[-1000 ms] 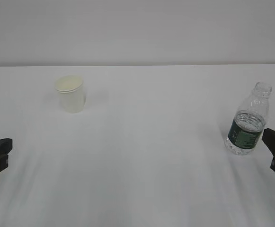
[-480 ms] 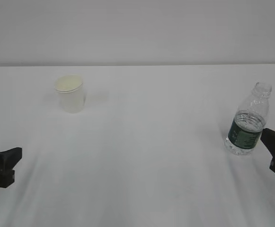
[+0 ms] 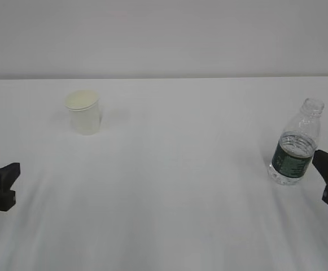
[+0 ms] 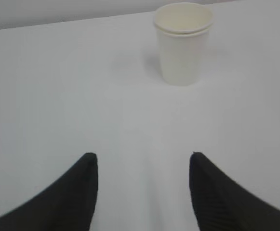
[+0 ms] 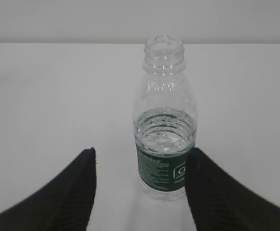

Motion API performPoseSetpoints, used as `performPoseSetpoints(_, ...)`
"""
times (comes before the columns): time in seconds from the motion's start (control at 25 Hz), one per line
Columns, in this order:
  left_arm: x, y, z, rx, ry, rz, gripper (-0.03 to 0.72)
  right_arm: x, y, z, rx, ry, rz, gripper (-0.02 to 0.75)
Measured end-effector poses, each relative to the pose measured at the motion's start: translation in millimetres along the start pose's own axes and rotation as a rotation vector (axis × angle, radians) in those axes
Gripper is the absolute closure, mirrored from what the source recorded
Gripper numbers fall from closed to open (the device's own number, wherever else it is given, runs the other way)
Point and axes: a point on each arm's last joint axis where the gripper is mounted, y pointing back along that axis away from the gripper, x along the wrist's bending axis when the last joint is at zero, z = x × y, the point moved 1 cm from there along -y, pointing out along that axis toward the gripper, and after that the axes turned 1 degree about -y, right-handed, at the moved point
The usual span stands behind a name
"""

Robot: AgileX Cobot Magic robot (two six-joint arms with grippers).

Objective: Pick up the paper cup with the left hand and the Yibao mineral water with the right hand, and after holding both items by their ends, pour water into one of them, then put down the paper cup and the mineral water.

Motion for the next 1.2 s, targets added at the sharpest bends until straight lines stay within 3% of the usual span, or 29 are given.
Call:
performPoseSetpoints(0.32, 27.1, -1.4, 4.8, -0.046, 0.013, 0.104, 0.347, -2.1, -19.9, -21.2, 0.066, 0.026, -0.023, 0.292)
performPoseSetpoints(0.48, 25.5, -2.5, 4.2, -0.047, -0.009, 0.082, 0.355, -6.2, -18.6, -32.7, 0.011, 0.028, -0.049, 0.292)
performPoseSetpoints(0.68, 21.7, -9.1, -2.9, -0.05, -0.055, 0.051, 0.356, -14.1, -13.6, -54.3, 0.083, -0.039, -0.115, 0.292)
performPoseSetpoints(1.0, 19.3, -12.7, -16.5, -0.022, -0.131, 0.03, 0.357, -13.9, -15.2, -60.6, 0.113, -0.06, -0.114, 0.292)
performPoseSetpoints(1.2, 22.2, -11.5, -17.6, -0.015, -0.13, 0.059, 0.358, -12.8, -15.4, -60.0, 0.107, -0.063, -0.103, 0.293)
